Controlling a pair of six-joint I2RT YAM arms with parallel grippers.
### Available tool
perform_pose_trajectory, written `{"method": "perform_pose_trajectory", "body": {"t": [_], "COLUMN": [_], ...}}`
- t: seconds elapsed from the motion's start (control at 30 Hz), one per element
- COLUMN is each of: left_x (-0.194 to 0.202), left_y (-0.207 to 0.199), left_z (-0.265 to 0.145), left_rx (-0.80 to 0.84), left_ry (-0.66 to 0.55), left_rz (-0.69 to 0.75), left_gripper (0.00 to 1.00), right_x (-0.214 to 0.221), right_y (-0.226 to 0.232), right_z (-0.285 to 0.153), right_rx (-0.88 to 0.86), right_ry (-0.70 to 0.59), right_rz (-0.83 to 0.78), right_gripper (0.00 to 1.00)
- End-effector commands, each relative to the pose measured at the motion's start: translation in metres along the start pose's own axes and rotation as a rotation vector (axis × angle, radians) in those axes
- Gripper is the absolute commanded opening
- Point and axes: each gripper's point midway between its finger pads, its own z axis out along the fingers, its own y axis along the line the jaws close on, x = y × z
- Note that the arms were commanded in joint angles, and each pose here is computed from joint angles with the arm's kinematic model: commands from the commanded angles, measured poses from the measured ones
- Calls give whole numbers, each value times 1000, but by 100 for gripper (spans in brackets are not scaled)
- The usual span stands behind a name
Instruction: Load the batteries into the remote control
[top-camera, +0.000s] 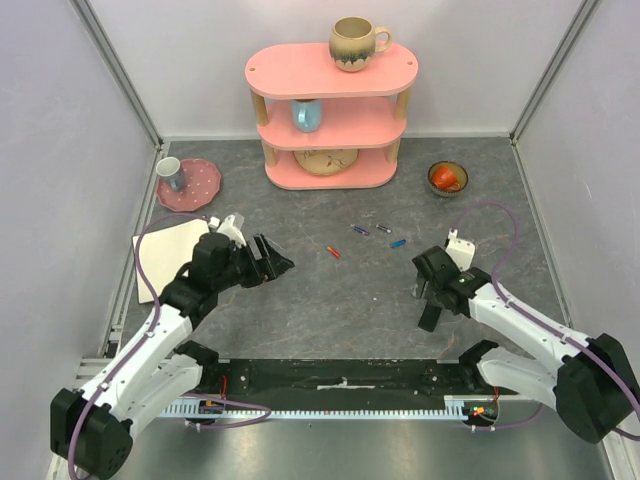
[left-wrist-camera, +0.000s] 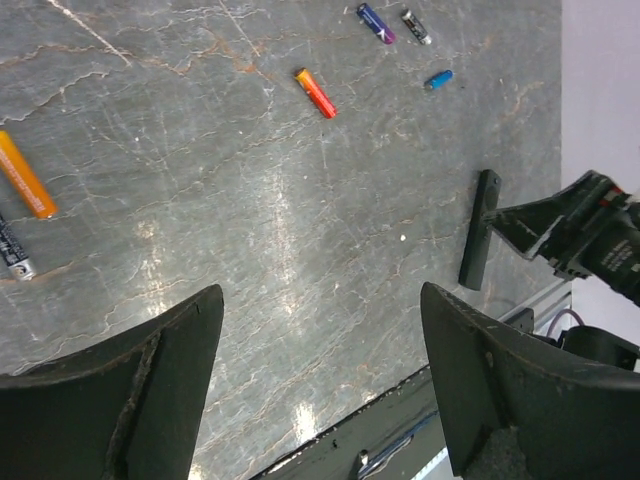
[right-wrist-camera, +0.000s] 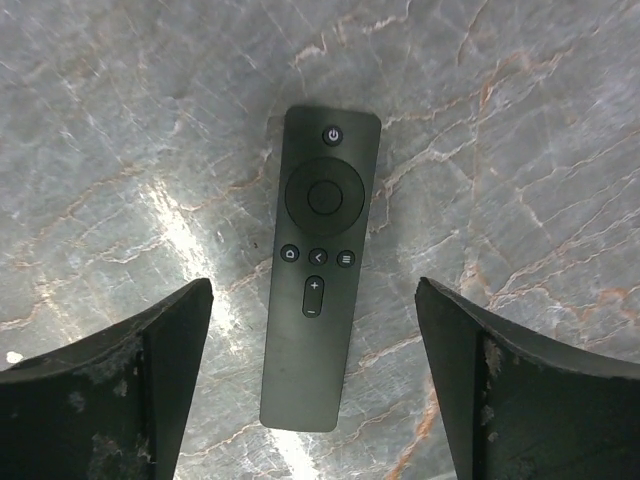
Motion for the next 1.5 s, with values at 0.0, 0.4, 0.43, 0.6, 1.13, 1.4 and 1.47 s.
{"method": "perform_pose_trajectory", "body": {"t": [0.0, 0.4, 0.43, 0.6, 1.13, 1.4, 1.47], "left_x": [-7, -2, -2, -4, -19, -13, -9], "left_y": [-22, -22, -23, -24, -12, 6, 10], "left_z": [-4, -3, -3, -3, -22, -29, -30], "left_rx": [97, 107, 107, 109, -1, -70, -79], "left_ry": [-22, 0, -3, -5, -83, -102, -101], "left_rz": [-4, -22, -21, -20, 32, 7, 0], "left_gripper": [84, 82, 82, 81, 80, 80, 80], "right_x": [10, 33, 32, 33, -8, 45, 55], "right_y": [6, 7, 8, 8, 135, 225, 237], "right_z": [7, 21, 21, 20, -62, -64, -59], "right_rx": [-15, -28, -28, -38, -340, -427, -433], "right_ry": [33, 94, 94, 95, -73, -5, 15], "right_rz": [80, 88, 82, 70, -120, -170, -140], "right_gripper": [88, 70, 67, 51, 27, 25, 25]}}
